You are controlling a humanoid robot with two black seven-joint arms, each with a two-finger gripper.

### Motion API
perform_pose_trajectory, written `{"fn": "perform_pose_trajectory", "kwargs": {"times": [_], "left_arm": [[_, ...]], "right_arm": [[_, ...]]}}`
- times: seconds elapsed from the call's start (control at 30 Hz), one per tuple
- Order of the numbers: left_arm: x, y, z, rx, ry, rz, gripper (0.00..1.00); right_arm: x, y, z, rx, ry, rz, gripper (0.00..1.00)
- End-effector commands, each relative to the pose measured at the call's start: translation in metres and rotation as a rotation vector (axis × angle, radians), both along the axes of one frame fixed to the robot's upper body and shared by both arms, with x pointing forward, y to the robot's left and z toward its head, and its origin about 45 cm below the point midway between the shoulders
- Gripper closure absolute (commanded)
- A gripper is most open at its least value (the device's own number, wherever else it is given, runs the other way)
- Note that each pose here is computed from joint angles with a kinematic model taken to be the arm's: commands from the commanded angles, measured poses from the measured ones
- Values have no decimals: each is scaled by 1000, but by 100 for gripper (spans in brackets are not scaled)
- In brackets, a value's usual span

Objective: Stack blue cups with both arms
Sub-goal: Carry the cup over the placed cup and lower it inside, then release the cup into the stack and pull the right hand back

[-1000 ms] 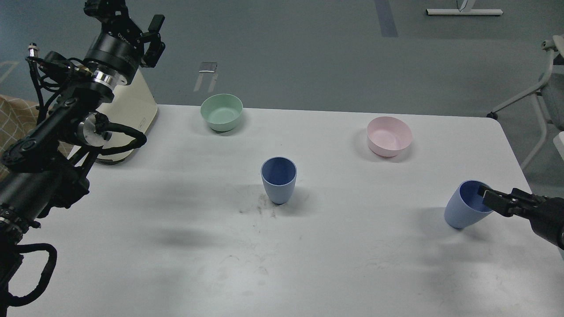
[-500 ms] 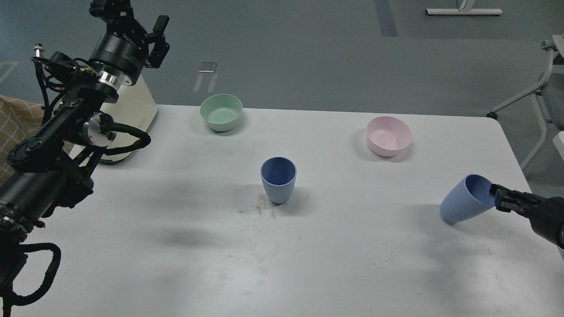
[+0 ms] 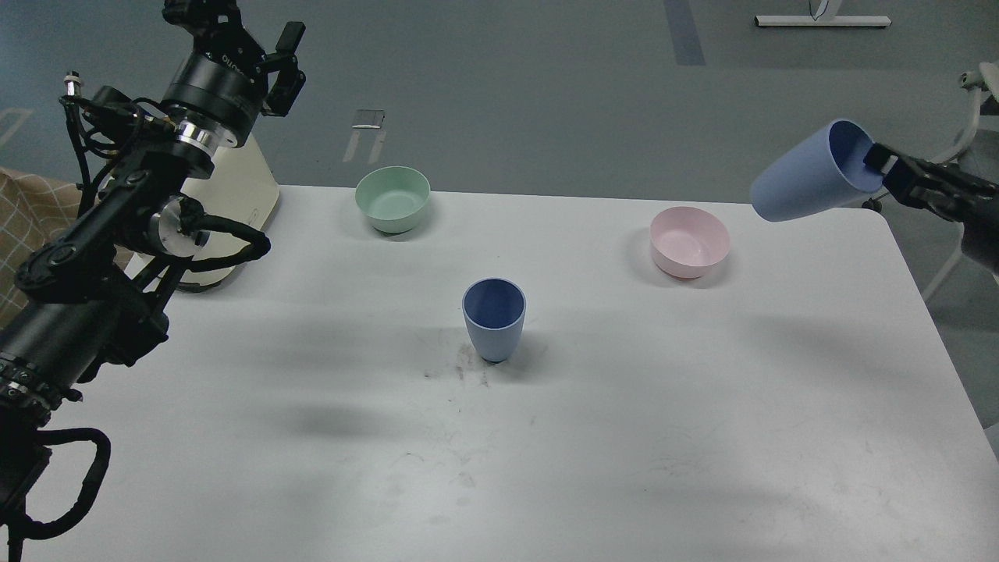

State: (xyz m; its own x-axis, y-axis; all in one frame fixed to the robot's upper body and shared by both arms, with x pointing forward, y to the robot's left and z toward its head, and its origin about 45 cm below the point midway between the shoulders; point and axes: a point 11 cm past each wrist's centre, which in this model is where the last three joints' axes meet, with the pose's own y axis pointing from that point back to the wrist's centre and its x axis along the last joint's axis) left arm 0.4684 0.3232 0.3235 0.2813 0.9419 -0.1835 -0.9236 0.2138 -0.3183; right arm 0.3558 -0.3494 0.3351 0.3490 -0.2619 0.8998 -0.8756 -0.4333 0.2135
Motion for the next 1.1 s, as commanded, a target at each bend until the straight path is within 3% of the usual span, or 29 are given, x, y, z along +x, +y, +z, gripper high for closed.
{"fn": "perform_pose_trajectory", "kwargs": {"times": [0.0,0.2,0.4,0.67,1.07], "left_arm": [[0,-1,0,-2,-1,-3,3],[0,-1,2,-2,-5,-4,3],[0,0,3,-2,-7,-3,2],[1,0,4,-1,-9,-4,2],[0,0,5,-2,-10,-7,2]], "right_arm": [[7,65,6,14,-23,141,100],[14,158,-2,-52,-1,355,100],[18,212,-23,-115,29,445,100],[26,238,-46,-194,63,474,100],[14,247,-71,-241,115,515,100]]}}
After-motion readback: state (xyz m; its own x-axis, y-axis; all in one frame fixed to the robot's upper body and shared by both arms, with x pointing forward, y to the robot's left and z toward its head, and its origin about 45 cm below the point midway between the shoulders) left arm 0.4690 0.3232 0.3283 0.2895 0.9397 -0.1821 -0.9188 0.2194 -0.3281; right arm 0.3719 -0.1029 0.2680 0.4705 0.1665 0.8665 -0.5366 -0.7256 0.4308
